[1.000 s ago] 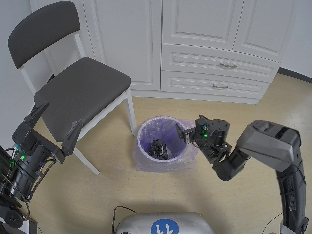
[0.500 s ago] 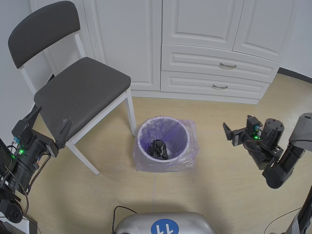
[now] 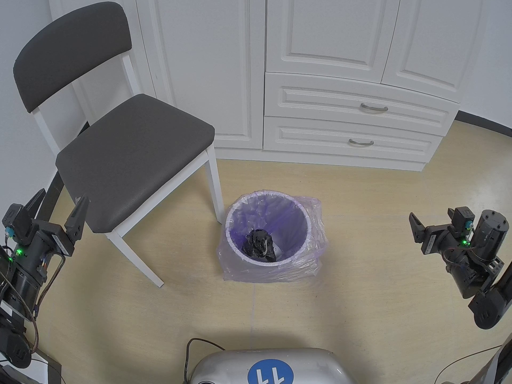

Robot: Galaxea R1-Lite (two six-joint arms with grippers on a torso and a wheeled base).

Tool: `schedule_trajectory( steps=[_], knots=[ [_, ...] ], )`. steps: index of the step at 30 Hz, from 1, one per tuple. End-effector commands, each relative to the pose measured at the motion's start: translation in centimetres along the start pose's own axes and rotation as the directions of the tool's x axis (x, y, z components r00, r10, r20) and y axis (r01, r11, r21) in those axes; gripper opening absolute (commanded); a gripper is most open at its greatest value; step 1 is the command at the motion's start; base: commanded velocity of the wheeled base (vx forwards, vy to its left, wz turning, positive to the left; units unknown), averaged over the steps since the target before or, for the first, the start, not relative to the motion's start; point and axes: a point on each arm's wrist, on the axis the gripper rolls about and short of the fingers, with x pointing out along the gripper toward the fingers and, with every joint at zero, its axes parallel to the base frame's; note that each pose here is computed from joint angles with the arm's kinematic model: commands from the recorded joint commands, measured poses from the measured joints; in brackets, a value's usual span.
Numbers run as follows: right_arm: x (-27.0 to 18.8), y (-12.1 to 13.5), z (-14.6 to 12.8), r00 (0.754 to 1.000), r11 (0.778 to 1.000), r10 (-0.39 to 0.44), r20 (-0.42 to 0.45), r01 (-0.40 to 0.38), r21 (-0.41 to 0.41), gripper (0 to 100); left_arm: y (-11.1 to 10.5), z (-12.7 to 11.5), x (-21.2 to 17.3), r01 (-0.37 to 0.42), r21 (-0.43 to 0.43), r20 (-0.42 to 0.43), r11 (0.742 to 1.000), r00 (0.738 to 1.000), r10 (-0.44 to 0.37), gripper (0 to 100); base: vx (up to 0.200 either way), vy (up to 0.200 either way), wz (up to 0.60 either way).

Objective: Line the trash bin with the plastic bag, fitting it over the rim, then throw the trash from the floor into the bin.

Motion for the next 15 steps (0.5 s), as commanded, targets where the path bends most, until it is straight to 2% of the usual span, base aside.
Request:
schedule_trajectory(
  steps=[1, 4, 5, 6, 7, 9, 14, 15],
  knots=[
    [7.9, 4.2, -4.7, 0.998, 0.998, -0.019, -0.066, 0.022, 0.055, 100, 0.1, -0.7, -1.4, -0.005, -0.065, -0.036, 0.998, 0.999, 0.003, 100, 0.000, 0.000, 0.00],
    [10.6, 5.4, -6.3, 0.998, 0.998, -0.001, -0.059, 0.004, 0.063, 100, 0.1, -0.6, -1.4, -0.005, -0.068, -0.034, 0.998, 0.999, 0.003, 100, 0.000, 0.000, 0.00],
    [12.9, 6.5, -7.8, 0.997, 0.997, 0.044, -0.068, -0.040, 0.062, 100, 0.1, -0.6, -1.4, -0.005, -0.061, -0.034, 0.998, 0.999, 0.003, 100, 0.000, 0.000, 0.00],
    [13.1, 6.5, -7.8, 0.997, 0.997, 0.047, -0.068, -0.043, 0.062, 100, 0.1, -0.6, -1.4, -0.005, -0.061, -0.034, 0.998, 0.999, 0.003, 100, 0.000, 0.000, 0.00],
    [15.0, 7.3, -8.7, 0.991, 0.994, 0.093, -0.098, -0.087, 0.062, 100, 0.1, -0.6, -1.4, -0.006, -0.059, -0.033, 0.998, 0.999, 0.004, 100, 0.000, 0.000, 0.00],
    [17.0, 8.1, -9.2, 0.982, 0.990, 0.125, -0.138, -0.114, 0.084, 100, 0.1, -0.5, -1.5, -0.010, -0.059, -0.027, 0.998, 1.000, 0.008, 100, 0.000, 0.000, 0.00],
    [23.4, 11.1, -9.3, 0.928, 0.948, 0.245, -0.282, -0.168, 0.269, 100, 0.3, 0.9, -2.6, -0.012, -0.064, 0.055, 0.998, 0.998, 0.015, 100, 0.000, 0.000, 0.00],
    [23.9, 11.3, -9.2, 0.924, 0.945, 0.250, -0.291, -0.167, 0.283, 100, 0.3, 1.0, -2.7, -0.012, -0.064, 0.061, 0.998, 0.998, 0.016, 100, 0.000, 0.000, 0.00]
  ],
)
